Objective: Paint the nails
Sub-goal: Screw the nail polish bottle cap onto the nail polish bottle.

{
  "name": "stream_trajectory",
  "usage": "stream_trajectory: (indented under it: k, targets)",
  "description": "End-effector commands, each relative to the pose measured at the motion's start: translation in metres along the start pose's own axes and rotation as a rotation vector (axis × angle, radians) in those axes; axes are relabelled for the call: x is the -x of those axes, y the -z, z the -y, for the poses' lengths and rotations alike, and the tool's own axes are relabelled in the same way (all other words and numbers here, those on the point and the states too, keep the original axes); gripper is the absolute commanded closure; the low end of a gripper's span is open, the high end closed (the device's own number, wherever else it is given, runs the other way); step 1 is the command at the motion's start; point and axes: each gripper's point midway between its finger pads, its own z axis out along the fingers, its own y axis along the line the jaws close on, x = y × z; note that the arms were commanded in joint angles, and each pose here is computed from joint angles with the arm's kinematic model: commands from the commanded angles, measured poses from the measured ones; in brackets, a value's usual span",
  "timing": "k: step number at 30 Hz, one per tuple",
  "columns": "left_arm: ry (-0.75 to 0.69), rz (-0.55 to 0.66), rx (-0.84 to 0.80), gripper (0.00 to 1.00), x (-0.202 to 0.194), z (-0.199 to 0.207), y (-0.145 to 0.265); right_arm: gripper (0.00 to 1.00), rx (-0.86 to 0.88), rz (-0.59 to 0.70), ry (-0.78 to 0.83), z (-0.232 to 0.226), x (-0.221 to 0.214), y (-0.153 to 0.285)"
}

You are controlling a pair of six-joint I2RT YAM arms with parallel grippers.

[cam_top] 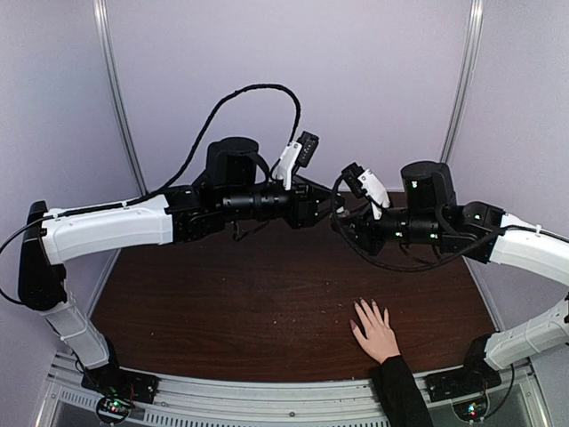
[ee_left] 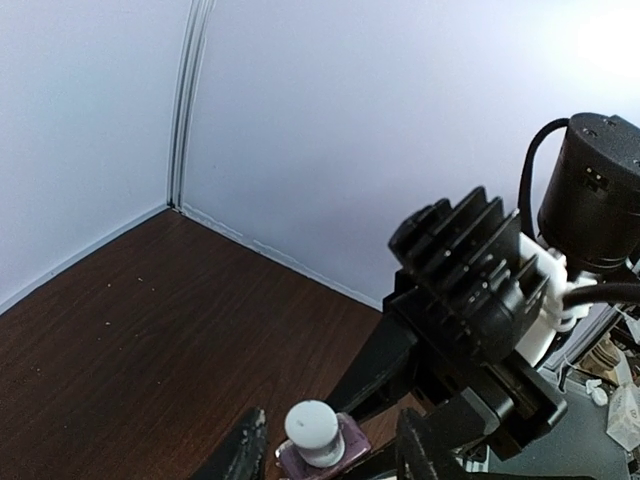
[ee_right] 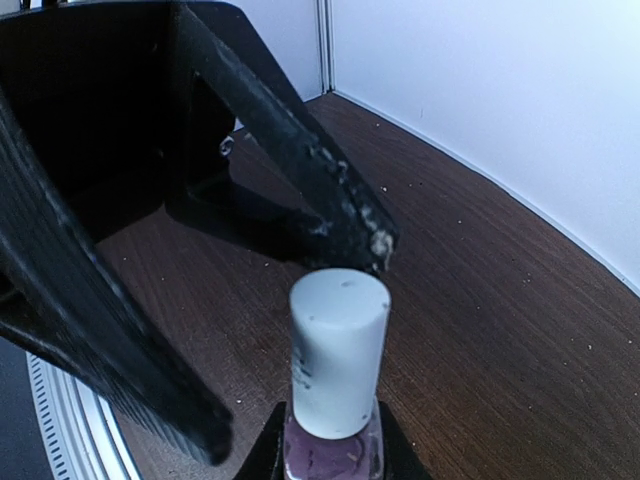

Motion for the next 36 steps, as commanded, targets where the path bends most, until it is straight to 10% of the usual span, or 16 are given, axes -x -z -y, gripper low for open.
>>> stream_trajectory:
  k: [1, 22, 36]
  targets:
    - [-0.005, 0.060, -0.026, 0.56, 0.017, 0.008, -0.006, 1.00, -0.008, 0.047, -0.016, -0.001, 0.019, 0.004]
    - [-0.007, 0.018, -0.101, 0.90, 0.005, 0.020, -0.005, 1.00, 0.040, 0.085, 0.050, -0.011, 0.038, 0.017]
    - [-0.078, -0.038, -0.464, 0.97, -0.017, 0.077, 0.010, 1.00, 0.316, 0.195, 0.169, -0.059, 0.062, 0.048]
